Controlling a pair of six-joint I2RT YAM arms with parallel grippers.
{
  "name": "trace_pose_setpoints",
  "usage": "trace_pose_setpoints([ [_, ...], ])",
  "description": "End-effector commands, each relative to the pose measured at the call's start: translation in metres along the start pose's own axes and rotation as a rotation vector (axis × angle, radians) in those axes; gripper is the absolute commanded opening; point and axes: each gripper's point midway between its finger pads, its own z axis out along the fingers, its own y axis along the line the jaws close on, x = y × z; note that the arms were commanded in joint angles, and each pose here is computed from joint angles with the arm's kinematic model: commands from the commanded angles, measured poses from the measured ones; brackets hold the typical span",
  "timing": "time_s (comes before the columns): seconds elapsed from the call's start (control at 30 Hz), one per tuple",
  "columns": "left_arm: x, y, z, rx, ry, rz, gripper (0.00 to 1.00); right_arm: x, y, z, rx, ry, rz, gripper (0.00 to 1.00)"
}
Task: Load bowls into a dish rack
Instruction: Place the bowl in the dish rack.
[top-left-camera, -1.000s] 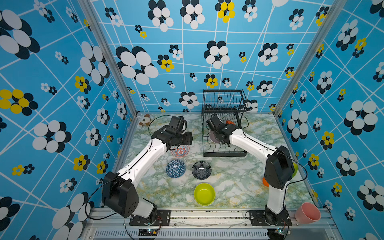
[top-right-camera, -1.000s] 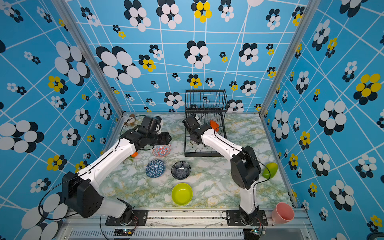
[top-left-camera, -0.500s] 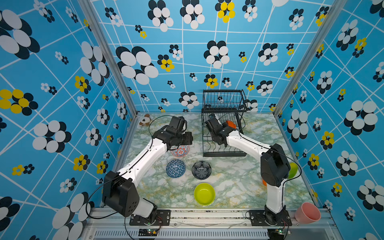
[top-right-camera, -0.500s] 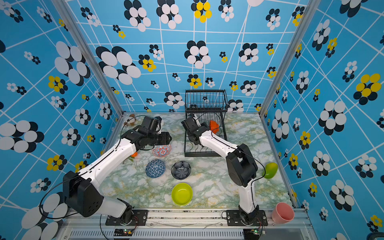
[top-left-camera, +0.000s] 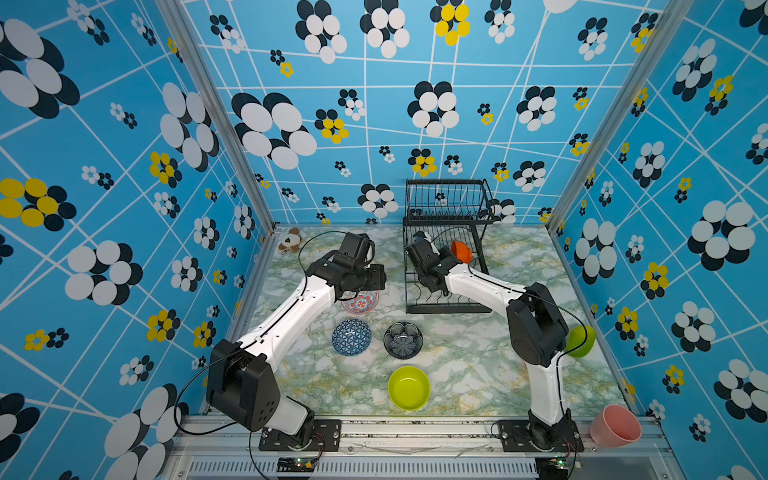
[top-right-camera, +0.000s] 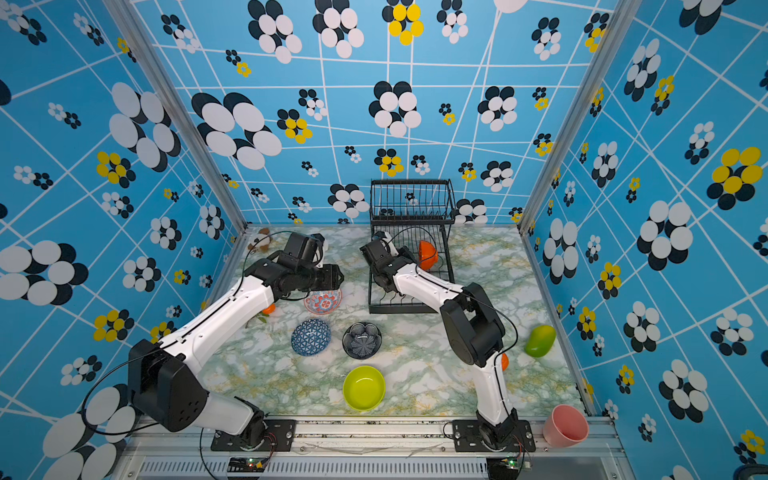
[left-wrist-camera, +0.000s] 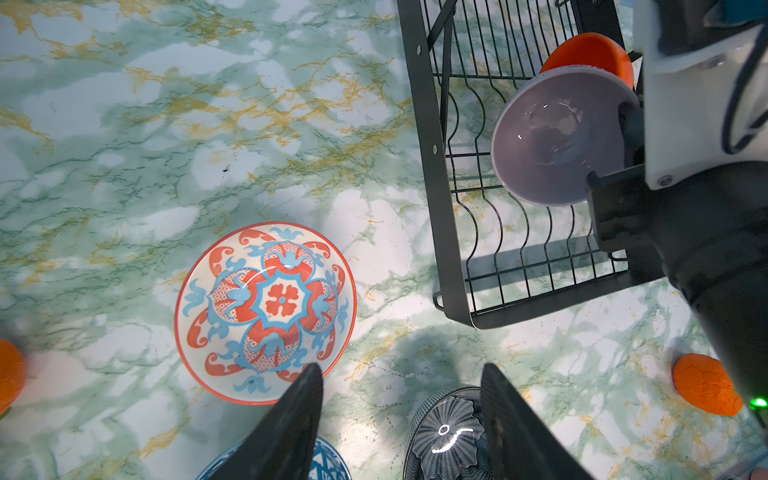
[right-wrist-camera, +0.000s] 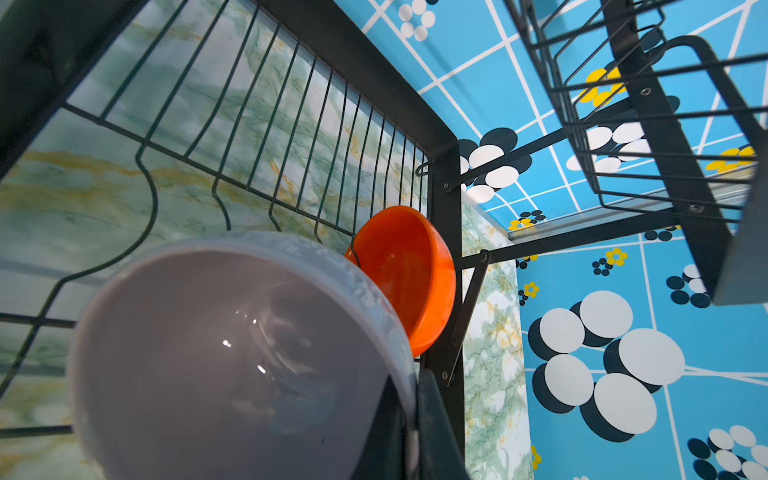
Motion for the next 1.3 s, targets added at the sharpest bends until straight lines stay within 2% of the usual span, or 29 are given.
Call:
trace_pose_setpoints([
  [0.0,0.007,0.003,0.008,-0.008,0.022,0.005,0.63,-0.023,-0.018,-0.006,0.082,-0.052,0.065,0.00],
  [0.9,0.006,0.001,0.006,-0.006,0.018,0.012,0.63,-0.041,-0.027,0.008,0.244,-0.070,-0.003,0.00],
  [0.93,0.007,0.001,0.007,-0.007,0.020,0.010,0.63,-0.036,-0.017,0.015,0.244,-0.057,-0.027,0.00],
  [1.27,0.008,-0.002,0.007,0.001,0.024,0.011,0.63,-0.033,-0.020,0.024,0.288,-0.039,-0.048,0.00],
])
